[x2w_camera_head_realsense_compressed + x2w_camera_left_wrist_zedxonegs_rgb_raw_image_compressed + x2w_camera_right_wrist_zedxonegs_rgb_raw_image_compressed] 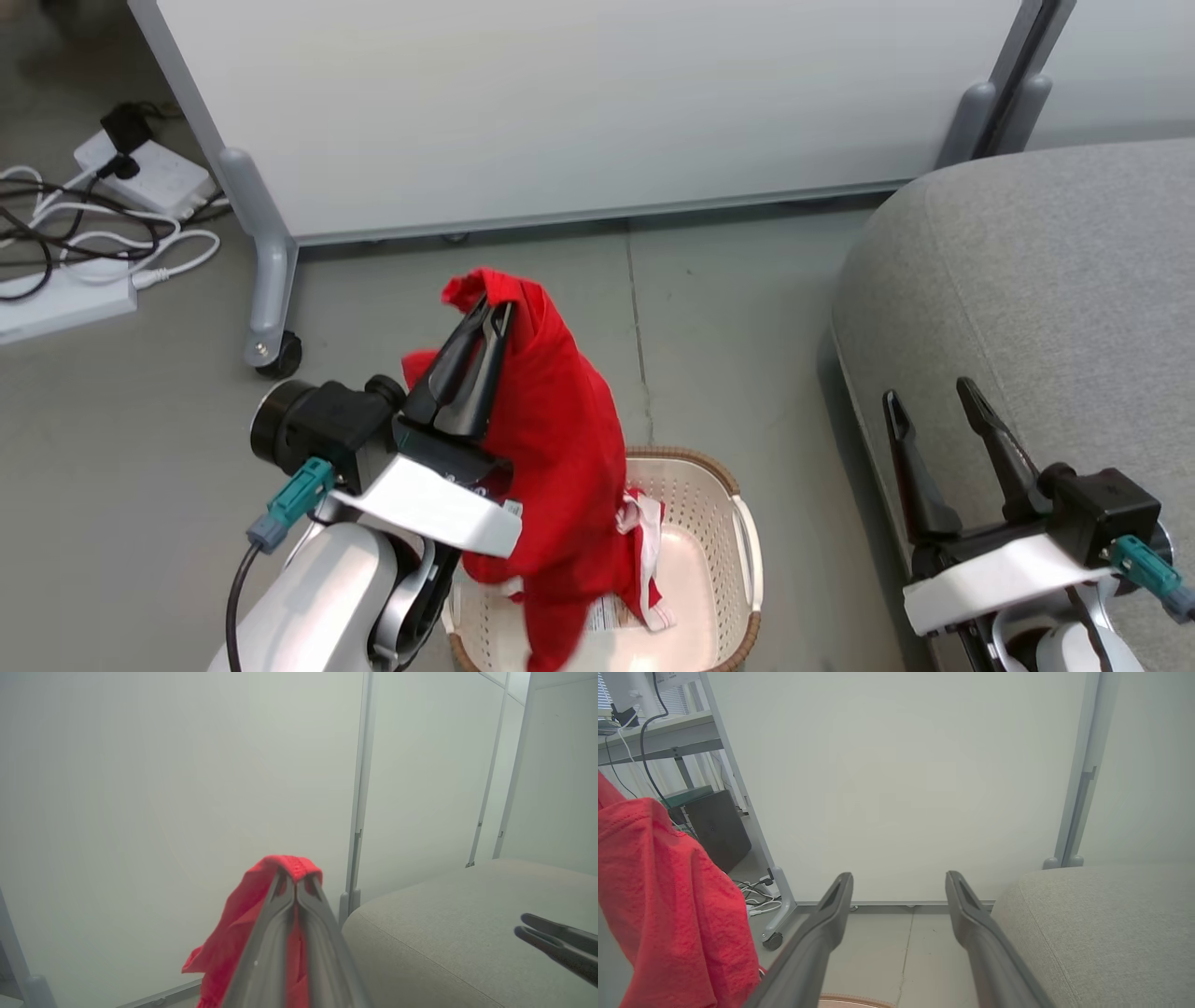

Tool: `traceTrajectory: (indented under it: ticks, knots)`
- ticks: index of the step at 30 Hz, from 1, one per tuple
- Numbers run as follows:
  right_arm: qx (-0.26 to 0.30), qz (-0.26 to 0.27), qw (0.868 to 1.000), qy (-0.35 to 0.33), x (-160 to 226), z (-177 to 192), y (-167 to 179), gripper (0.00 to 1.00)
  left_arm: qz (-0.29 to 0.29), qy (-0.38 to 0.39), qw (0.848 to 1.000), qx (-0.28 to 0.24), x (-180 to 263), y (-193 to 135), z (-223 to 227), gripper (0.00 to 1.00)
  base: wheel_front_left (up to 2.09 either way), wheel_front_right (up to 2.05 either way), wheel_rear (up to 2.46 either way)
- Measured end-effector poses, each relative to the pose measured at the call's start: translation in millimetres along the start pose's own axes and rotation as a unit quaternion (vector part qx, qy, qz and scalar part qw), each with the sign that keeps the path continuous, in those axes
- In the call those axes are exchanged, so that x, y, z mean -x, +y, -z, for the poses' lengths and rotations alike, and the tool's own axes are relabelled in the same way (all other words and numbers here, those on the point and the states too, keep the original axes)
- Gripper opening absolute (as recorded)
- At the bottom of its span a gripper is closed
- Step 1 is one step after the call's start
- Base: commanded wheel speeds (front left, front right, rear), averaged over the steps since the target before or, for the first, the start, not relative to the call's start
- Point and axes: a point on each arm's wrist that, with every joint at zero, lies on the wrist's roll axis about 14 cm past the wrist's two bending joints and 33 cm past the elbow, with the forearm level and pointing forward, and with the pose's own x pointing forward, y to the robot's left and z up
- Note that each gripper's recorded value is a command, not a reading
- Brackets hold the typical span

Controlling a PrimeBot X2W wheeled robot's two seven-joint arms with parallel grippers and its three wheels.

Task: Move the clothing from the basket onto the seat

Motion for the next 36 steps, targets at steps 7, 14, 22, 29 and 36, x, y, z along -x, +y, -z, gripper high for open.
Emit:
traceTrajectory:
  ticks: [7, 14, 22, 29, 36]
  knots:
    - [-0.011, 0.008, 1.0, -0.005, 18, -5, -2, 1.0, 0.013, 0.0, 1.0, -0.005, 12, -13, -5, 0.0, 0.0, 0.0, 0.0]
    - [-0.012, 0.008, 1.0, -0.007, 24, -8, 0, 1.0, 0.016, -0.003, 1.0, -0.007, 15, -15, -9, 0.0, 0.0, 0.0, 0.0]
    - [-0.016, 0.006, 1.0, -0.005, 23, -7, 1, 1.0, 0.015, -0.001, 1.0, -0.006, 16, -14, -8, 0.0, 0.0, 0.0, 0.0]
    - [-0.016, 0.007, 1.0, -0.003, 23, -6, 1, 1.0, 0.014, 0.001, 1.0, -0.004, 15, -14, -6, 0.0, 0.0, 0.0, 0.0]
    - [-0.016, 0.003, 1.0, -0.004, 20, -6, 3, 1.0, 0.014, 0.001, 1.0, -0.004, 15, -14, -5, 0.0, 0.0, 0.0, 0.0]
